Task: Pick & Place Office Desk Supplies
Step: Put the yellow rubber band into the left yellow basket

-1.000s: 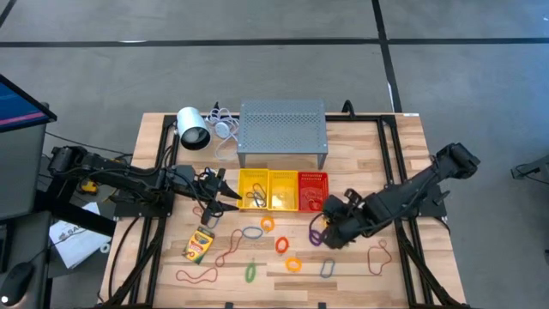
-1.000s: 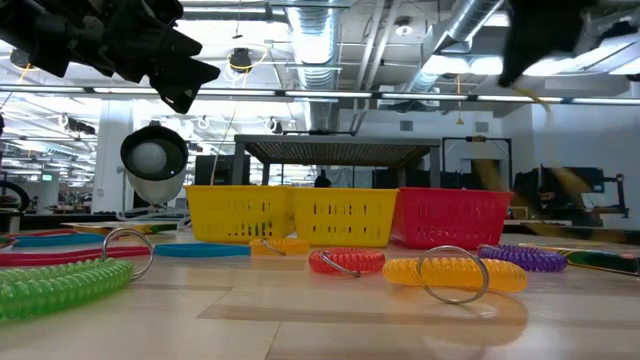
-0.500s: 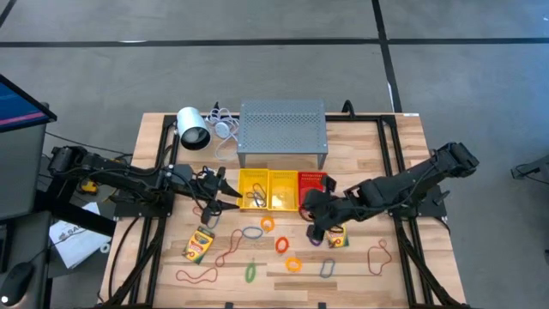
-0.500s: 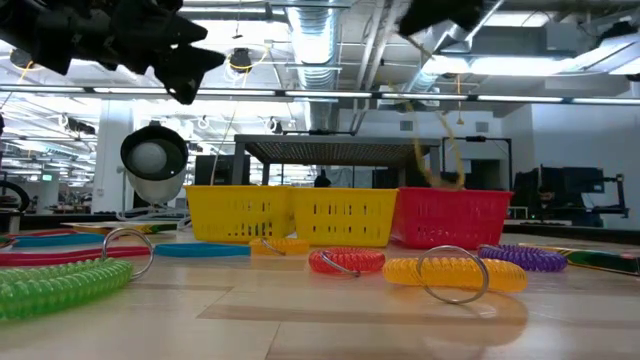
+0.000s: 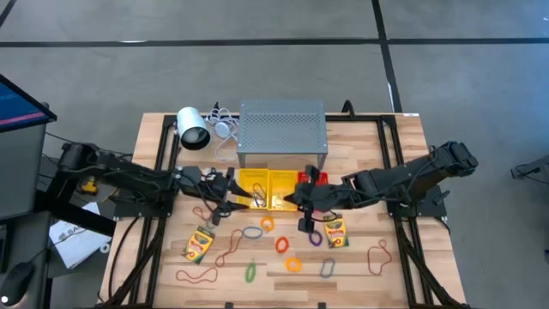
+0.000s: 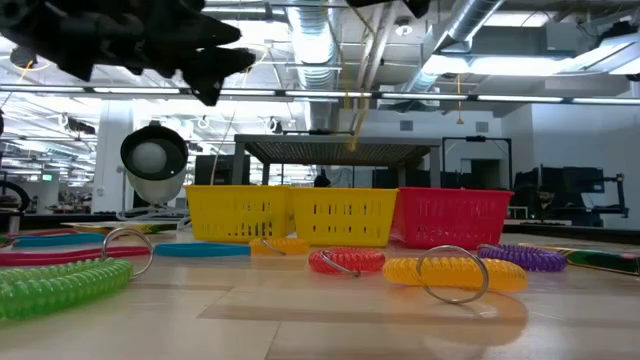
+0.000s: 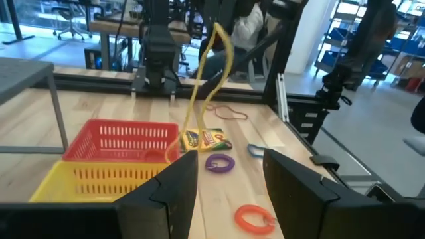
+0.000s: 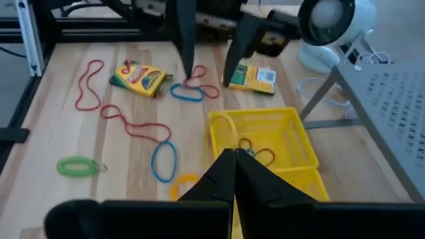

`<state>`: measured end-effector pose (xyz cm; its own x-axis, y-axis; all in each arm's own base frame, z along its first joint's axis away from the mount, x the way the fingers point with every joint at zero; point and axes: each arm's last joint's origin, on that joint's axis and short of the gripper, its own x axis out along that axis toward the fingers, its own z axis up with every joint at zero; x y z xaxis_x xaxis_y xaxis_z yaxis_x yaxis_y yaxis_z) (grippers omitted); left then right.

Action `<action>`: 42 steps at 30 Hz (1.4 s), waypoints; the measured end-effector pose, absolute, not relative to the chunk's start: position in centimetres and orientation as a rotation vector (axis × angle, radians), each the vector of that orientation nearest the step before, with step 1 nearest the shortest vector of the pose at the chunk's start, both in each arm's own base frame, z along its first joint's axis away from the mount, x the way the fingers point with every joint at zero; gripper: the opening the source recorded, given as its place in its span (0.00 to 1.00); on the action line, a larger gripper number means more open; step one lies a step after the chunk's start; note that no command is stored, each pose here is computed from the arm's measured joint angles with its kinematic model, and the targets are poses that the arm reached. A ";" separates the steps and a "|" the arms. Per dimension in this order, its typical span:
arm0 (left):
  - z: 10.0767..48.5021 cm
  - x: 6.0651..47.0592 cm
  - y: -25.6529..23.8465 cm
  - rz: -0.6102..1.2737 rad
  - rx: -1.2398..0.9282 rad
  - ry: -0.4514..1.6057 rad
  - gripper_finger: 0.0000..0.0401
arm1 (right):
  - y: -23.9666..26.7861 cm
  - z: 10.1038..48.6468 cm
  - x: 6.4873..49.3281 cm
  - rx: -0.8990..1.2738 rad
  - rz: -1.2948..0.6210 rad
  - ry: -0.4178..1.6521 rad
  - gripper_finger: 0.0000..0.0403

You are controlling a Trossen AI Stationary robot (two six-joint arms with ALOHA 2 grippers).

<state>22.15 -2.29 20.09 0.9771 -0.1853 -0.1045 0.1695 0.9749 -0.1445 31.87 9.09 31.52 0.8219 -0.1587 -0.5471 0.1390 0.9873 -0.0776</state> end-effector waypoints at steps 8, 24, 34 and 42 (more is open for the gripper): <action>20.4 25.9 -2.6 -0.179 -0.106 0.150 0.42 | 9.0 31.8 32.3 -0.054 -0.129 0.550 0.00; 22.4 29.9 -3.0 -0.186 -0.057 0.102 0.42 | 9.0 31.9 32.3 -0.055 -0.121 0.538 0.00; 22.5 31.4 -3.2 -0.213 -0.058 0.104 0.42 | 9.1 32.1 32.5 -0.072 -0.114 0.516 0.00; 22.8 31.7 -3.3 -0.218 -0.058 0.088 0.42 | 9.1 32.3 32.6 -0.079 -0.108 0.495 0.00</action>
<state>31.66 -3.25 22.81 0.9725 -0.2184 -0.0810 0.2133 0.9747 -0.0674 32.56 9.10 32.30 0.8744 -0.1223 -0.4696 0.0839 0.9912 -0.1019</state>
